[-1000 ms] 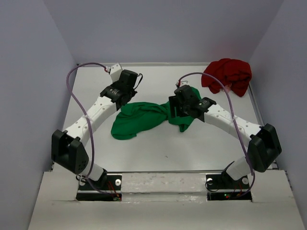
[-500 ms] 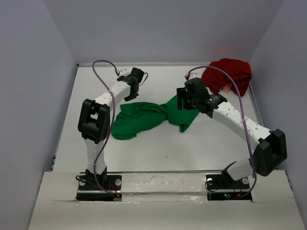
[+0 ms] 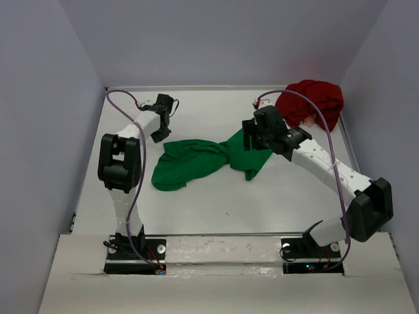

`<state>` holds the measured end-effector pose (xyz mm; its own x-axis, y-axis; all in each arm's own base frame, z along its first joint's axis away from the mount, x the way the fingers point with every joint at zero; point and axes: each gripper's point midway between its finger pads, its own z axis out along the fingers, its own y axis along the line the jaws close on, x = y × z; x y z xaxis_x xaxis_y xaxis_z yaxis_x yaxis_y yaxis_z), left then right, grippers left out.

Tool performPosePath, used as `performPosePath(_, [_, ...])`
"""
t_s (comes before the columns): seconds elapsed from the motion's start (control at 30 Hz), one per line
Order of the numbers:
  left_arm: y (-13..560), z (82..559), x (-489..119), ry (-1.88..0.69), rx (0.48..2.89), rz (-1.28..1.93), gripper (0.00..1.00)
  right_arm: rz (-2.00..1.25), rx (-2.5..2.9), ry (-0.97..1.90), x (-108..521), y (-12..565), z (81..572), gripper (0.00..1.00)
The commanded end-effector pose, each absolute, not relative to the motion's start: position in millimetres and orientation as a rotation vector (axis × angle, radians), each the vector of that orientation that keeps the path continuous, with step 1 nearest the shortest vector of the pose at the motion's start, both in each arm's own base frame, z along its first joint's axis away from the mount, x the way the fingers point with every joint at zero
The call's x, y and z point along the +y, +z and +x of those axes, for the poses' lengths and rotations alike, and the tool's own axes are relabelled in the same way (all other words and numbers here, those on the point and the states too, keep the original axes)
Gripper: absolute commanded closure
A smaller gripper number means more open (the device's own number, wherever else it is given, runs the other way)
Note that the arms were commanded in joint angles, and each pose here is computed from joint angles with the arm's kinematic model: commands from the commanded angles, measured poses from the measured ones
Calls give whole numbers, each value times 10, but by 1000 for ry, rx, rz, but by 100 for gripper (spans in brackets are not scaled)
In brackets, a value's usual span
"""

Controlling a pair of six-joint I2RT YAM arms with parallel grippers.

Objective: Fold and stack the t-shirts
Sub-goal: Move the tshirt to the center of the board

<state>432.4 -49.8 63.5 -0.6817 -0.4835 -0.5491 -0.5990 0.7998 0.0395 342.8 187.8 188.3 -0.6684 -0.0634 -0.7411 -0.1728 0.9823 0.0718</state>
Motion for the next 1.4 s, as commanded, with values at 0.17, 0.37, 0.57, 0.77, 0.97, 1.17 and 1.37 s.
performPosePath(0.17, [652,4320,-824,51,2501,-724,63,-171,2239,202,1886,2093,3503,26])
performPosePath(0.37, [568,4290,-839,42,2520,-729,62,-159,2230,209,1856,2126,3507,27])
performPosePath(0.57, [449,4300,-861,10,2538,-742,61,-159,2216,224,1850,2190,3478,27])
performPosePath(0.77, [385,4387,-835,3,2545,-758,61,-156,2222,225,1845,2166,3461,27])
performPosePath(0.97, [336,4444,-798,-9,2547,-777,65,-140,2223,207,1805,2194,3453,26])
performPosePath(1.17, [307,4450,-755,-6,2540,-793,100,-129,2282,147,1771,2000,3480,26])
performPosePath(1.37, [501,4524,-754,-22,2506,-761,100,-80,2426,62,1680,1390,3544,29])
